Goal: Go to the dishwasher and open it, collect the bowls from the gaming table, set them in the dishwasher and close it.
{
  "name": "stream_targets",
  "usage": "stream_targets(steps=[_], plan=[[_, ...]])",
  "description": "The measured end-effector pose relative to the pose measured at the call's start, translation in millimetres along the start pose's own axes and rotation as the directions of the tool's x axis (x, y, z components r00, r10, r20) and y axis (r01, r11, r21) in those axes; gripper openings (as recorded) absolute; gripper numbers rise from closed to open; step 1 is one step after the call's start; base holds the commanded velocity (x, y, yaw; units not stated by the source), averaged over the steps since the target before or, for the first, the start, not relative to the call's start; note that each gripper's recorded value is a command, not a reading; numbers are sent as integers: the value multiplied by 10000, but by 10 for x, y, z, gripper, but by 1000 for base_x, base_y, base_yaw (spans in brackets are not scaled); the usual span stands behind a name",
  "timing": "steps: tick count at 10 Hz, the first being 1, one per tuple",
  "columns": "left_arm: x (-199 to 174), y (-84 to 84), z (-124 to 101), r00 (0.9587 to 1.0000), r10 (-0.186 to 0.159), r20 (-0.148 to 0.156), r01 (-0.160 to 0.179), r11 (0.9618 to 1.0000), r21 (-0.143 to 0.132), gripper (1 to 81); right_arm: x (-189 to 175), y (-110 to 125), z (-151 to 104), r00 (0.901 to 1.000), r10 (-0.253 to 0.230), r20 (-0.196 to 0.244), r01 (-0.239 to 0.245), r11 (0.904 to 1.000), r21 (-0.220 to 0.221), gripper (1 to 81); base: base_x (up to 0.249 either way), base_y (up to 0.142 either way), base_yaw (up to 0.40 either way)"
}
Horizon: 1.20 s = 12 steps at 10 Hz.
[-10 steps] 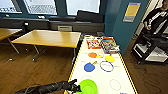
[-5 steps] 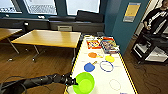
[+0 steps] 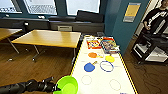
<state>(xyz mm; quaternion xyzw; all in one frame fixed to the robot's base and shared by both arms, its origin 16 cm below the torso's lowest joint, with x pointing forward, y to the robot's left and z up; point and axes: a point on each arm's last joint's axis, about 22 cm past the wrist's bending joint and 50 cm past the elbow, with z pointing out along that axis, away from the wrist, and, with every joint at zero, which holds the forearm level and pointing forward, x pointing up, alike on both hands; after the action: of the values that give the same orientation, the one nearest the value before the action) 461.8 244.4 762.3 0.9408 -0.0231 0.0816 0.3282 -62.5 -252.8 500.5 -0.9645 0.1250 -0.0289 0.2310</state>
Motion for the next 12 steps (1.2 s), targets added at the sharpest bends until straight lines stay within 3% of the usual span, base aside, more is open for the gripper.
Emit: stream_targets(steps=[2, 3, 5, 6, 8, 9, 10, 11, 12], plan=[[-654, -426, -12, 9985, -381, 402, 362, 9983, 463, 10, -18, 84, -28, 10000, 0, 39, 0, 9999, -155, 10, 0, 0, 0], [-999, -576, 20, 9973, -563, 481, 538, 9972, 518, 10, -52, 117, -40, 10000, 4, 94, -2, 9998, -223, 10, 0, 0, 0], [-1890, -894, 14, 9890, -1093, 997, 1015, 9916, 805, 10, -148, 181, -73, 9997, 113, 209, -105, 9993, -362, 10, 0, 0, 0], [-2245, -994, -19, 9862, -1267, 1069, 1177, 9893, 860, 10, -202, 228, -90, 9993, 170, 330, -155, 9988, -461, 10, 0, 0, 0], [-2779, -1196, -70, 9851, -1453, 923, 1364, 9860, 964, 10, -305, 318, -125, 9977, 186, 651, -144, 9978, -641, 10, 0, 0, 0], [-3054, -1342, -112, 9844, -1492, 929, 1383, 9837, 1151, 10, -334, 320, -131, 9974, 195, 700, -149, 9978, -649, 10, 0, 0, 0], [-3280, -1504, -116, 9850, -1448, 937, 1313, 9817, 1377, 10, -403, 329, -146, 9968, 215, 773, -163, 9976, -677, 10, 0, 0, 0], [-3364, -1588, -65, 9894, -1206, 809, 1082, 9838, 1428, 10, -449, 338, -150, 9965, 208, 805, -151, 9974, -699, 10, 0, 0, 0], [-3362, -1588, 31, 9943, -933, 507, 860, 9877, 1303, 10, -427, 309, -107, 9975, 130, 696, -85, 9979, -645, 10, 0, 0, 0]])
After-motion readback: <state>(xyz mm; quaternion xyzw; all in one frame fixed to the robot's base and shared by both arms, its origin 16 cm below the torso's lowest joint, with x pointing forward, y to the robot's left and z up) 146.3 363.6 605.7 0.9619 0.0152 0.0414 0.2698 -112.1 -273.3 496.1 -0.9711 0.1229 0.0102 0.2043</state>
